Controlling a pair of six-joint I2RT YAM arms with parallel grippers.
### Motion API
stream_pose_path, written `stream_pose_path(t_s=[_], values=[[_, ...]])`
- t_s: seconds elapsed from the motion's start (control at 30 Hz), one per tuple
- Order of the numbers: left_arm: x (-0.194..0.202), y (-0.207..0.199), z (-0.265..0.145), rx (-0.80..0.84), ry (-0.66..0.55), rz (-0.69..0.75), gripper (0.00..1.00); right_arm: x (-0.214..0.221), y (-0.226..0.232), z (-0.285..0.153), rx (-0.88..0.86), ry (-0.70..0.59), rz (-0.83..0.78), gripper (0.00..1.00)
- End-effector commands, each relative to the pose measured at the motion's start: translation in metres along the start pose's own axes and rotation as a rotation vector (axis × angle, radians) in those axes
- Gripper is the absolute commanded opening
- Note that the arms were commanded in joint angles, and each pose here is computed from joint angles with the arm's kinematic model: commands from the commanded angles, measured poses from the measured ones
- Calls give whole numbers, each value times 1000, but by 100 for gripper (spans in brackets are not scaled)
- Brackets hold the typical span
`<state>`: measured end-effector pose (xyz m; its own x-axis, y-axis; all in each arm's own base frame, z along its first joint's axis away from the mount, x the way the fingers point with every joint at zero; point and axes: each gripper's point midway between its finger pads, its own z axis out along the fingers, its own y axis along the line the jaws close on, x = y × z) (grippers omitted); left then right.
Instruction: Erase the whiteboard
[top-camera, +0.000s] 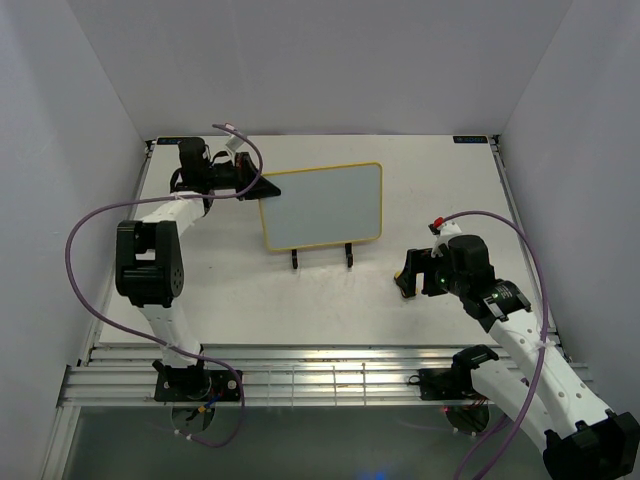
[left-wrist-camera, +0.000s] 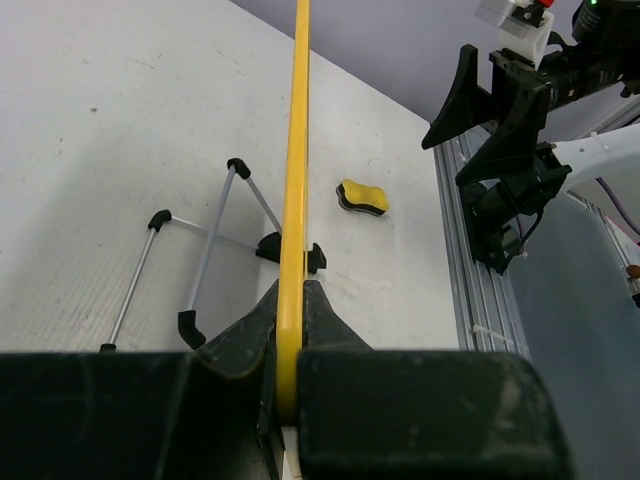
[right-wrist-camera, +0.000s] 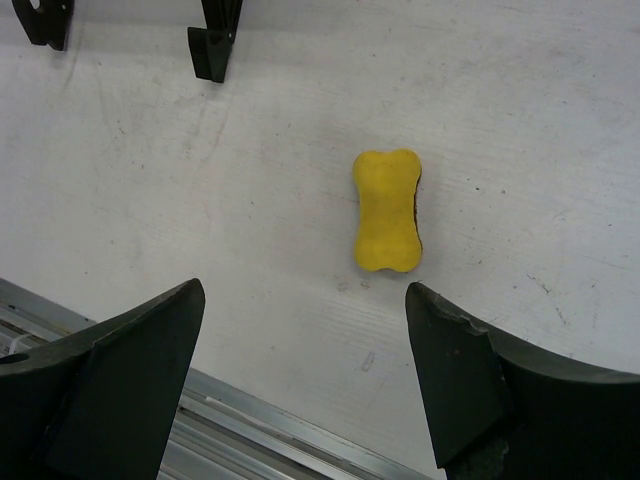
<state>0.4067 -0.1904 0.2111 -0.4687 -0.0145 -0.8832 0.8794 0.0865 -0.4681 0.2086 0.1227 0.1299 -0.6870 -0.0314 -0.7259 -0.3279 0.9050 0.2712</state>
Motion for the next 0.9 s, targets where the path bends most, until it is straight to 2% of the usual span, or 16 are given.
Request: stream_pose_path(t_s=[0.0, 0.3, 0.87], values=[[-11, -103, -17, 387, 118, 162, 0, -6, 5, 1, -30, -24, -20, 87], [0, -101, -16, 389, 119, 154, 0, -8, 6, -4, -32, -50, -23, 87], [31, -61, -26, 314, 113, 96, 0, -8, 8, -4, -46, -53, -26, 87]])
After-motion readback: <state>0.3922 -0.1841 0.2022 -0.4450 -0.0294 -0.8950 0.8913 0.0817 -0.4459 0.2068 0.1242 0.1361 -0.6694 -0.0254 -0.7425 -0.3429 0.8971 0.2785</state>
